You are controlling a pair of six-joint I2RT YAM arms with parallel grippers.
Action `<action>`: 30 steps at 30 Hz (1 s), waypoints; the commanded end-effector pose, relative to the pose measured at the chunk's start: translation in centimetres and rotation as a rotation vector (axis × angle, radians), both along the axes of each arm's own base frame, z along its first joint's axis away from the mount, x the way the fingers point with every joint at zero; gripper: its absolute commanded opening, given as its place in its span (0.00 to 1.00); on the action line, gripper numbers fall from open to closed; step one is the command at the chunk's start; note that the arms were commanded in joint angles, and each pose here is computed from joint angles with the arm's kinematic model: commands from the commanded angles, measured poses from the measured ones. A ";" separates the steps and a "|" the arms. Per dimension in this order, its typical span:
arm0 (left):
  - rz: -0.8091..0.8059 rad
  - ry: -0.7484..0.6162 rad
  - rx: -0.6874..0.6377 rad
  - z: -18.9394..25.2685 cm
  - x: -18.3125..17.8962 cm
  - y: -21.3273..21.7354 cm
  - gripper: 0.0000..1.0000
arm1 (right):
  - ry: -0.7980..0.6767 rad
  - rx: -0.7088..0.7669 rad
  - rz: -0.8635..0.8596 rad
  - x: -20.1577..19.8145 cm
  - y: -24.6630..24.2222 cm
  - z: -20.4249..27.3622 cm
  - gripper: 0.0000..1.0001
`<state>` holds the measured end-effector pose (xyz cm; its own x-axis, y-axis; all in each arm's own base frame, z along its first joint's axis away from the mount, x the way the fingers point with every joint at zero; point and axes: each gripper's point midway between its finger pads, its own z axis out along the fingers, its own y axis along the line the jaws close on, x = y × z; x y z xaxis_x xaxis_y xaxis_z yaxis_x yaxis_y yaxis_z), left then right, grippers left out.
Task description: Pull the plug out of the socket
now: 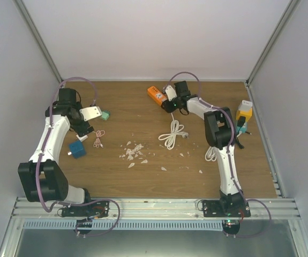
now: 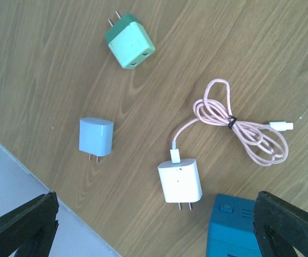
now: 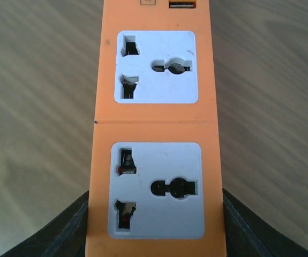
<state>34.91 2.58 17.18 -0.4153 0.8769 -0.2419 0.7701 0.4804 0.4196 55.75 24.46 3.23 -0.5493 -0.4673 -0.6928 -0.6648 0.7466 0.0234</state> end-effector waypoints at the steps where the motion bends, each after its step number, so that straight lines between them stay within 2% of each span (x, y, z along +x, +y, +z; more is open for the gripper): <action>1: 0.004 -0.058 -0.060 1.3 0.5 -1.2 0.99 | -0.002 0.039 -0.157 2.7 -0.7 -0.7 0.32; 5: 0.012 -0.051 -0.083 1.1 0.5 -1.7 0.99 | -0.007 0.084 -0.180 3.3 -0.2 0.0 0.49; 9: 0.000 -0.053 -0.110 1.2 0.6 -2.7 0.99 | -0.009 0.126 -0.142 3.0 0.7 1.3 0.59; 13: -0.018 -0.051 -0.132 1.2 0.6 -3.9 0.99 | -0.039 0.128 -0.107 2.3 0.5 4.0 0.87; 14: -0.022 -0.050 -0.135 1.1 0.6 -4.2 0.99 | -0.050 0.126 -0.094 2.0 0.4 4.9 0.90; 17: -0.033 -0.060 -0.147 1.3 0.8 -5.0 0.99 | -0.100 0.129 -0.046 0.5 -0.1 8.7 0.95; 23: -0.069 -0.096 -0.207 2.3 1.2 -7.1 0.99 | -0.131 0.129 -0.010 -2.9 -3.6 13.5 0.96; 30: -0.106 -0.113 -0.272 3.0 1.3 -9.6 0.99 | -0.152 0.146 -0.162 -5.4 -12.6 17.8 0.96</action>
<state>35.73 -5.15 18.30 -0.3324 0.8389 -0.4309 0.7918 0.4964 0.3557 52.14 16.77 20.69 -0.4358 -0.3135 -0.8437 -0.6034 0.7973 0.0155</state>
